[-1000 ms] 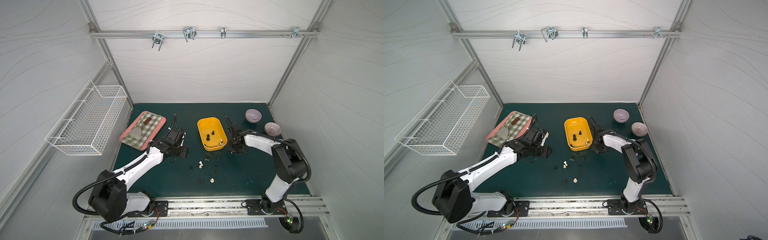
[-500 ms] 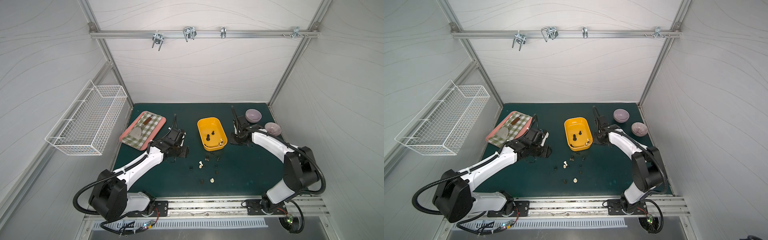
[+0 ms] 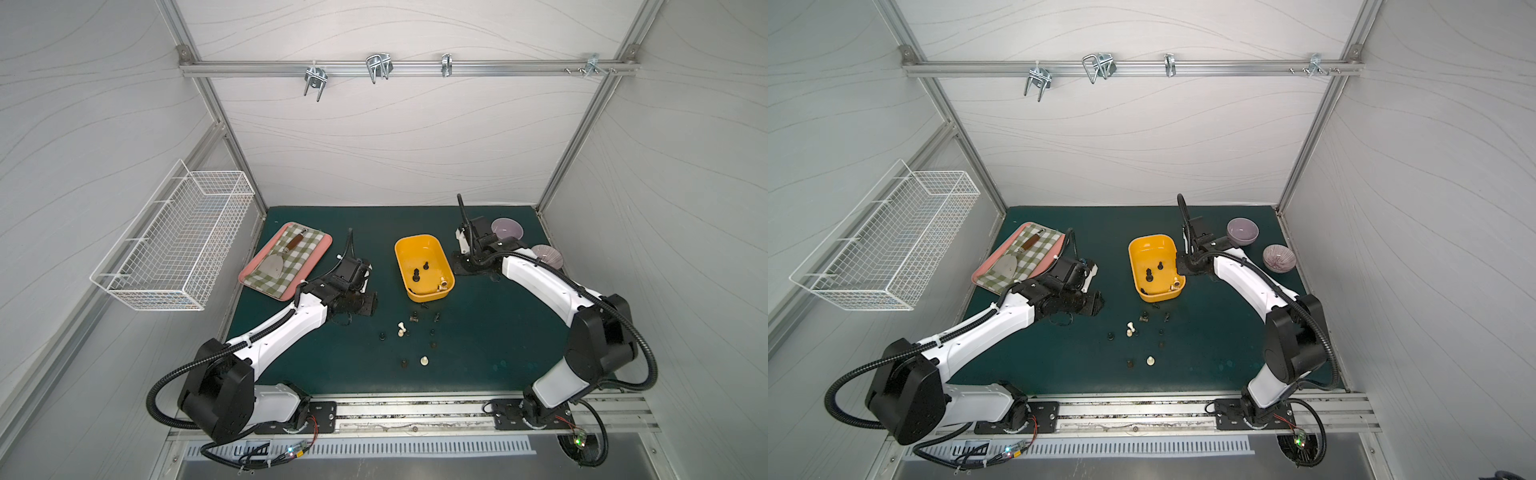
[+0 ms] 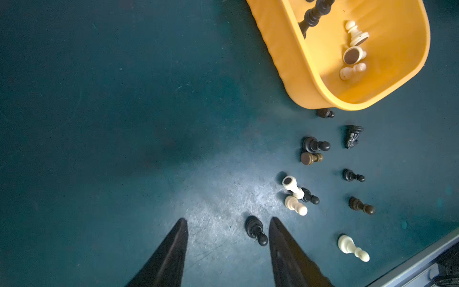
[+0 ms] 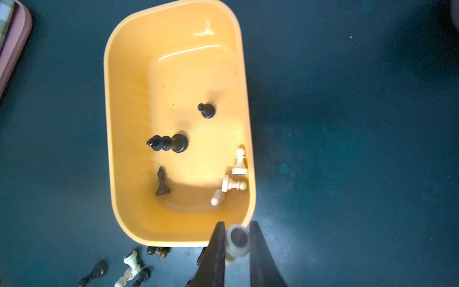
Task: Put the chess pieces into the storage box
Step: Place the chess piece in the storage box.
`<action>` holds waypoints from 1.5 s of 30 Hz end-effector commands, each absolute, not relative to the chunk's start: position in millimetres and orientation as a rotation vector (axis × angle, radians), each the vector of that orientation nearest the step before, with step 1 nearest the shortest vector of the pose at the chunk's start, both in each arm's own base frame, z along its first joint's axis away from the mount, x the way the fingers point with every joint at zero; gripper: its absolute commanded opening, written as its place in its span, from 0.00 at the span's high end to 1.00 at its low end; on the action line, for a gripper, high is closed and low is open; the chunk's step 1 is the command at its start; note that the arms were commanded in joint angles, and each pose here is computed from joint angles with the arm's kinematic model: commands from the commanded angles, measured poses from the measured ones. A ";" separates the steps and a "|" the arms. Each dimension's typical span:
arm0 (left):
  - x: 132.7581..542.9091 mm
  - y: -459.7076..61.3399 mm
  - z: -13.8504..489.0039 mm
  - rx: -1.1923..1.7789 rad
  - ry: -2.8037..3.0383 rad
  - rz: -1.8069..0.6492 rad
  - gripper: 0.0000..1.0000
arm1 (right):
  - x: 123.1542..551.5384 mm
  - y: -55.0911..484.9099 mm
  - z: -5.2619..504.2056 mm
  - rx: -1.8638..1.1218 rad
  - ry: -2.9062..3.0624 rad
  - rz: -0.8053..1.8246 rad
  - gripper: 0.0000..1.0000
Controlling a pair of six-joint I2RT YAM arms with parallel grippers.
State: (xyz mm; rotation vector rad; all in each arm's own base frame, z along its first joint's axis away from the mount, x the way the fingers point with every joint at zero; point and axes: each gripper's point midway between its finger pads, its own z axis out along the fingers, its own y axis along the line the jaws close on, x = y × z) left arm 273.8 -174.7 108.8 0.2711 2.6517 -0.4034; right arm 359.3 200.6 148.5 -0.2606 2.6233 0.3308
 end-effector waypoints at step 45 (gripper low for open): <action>273.5 -175.4 111.2 0.230 2.647 -0.425 0.45 | 378.0 250.3 100.9 -0.446 2.720 0.354 0.77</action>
